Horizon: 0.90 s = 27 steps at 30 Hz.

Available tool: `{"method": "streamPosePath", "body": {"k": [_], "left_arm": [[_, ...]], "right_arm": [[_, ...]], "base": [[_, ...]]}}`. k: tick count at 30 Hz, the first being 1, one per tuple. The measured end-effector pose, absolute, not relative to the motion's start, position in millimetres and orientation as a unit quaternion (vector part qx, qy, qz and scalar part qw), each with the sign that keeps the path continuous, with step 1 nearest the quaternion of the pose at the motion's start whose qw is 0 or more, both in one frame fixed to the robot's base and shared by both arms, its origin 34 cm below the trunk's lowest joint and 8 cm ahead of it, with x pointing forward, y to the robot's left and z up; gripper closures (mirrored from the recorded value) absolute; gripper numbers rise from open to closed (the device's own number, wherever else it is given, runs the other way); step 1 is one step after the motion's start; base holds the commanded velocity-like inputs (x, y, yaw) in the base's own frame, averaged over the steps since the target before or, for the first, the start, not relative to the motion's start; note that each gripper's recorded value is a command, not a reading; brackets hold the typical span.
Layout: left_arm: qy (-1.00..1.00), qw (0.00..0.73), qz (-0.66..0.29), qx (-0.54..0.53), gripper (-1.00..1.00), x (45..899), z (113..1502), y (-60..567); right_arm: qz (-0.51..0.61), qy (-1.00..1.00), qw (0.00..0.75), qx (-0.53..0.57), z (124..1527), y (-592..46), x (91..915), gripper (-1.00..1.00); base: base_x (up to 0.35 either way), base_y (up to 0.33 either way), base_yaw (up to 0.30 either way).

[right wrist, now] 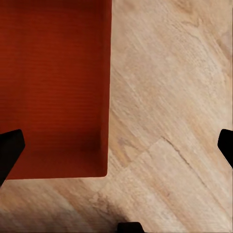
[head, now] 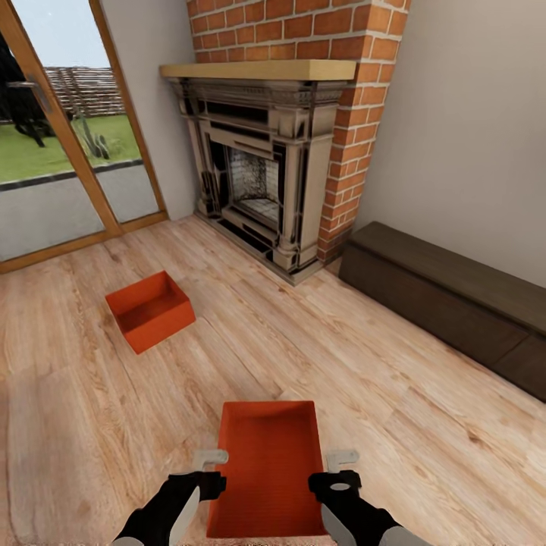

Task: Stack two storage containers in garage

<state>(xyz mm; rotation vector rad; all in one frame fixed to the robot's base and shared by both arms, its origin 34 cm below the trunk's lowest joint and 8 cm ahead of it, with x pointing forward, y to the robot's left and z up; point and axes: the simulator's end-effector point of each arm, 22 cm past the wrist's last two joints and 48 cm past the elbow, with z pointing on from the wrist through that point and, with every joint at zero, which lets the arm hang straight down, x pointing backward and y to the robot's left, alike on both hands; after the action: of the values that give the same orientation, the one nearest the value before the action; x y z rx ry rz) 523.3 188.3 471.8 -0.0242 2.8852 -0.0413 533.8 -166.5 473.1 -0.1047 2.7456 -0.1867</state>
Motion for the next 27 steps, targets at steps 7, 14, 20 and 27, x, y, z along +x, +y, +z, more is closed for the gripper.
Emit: {"method": "streamPosePath", "body": {"k": [7, 14, 20, 27], "left_arm": [[0.992, 0.123, -0.016, -0.009, -1.00, 520, 468, 188], [0.993, 0.117, -0.017, -0.010, -1.00, 516, 463, 188], [0.993, 0.114, -0.019, -0.011, -1.00, 514, 461, 186], [0.993, 0.120, -0.020, -0.012, -1.00, 520, 463, 186]], "right_arm": [[-0.069, 0.975, 0.205, -0.044, 481, -164, 561, -1.00], [-0.077, 0.974, 0.208, -0.042, 482, -171, 578, -1.00], [-0.081, 0.976, 0.199, -0.038, 476, -175, 571, -1.00], [-0.080, 0.976, 0.200, -0.036, 474, -174, 571, -1.00]], "base": [[0.000, 0.000, 0.087], [0.000, 0.000, 0.098], [0.000, 0.000, 0.083], [0.000, 0.000, -0.005]]}}
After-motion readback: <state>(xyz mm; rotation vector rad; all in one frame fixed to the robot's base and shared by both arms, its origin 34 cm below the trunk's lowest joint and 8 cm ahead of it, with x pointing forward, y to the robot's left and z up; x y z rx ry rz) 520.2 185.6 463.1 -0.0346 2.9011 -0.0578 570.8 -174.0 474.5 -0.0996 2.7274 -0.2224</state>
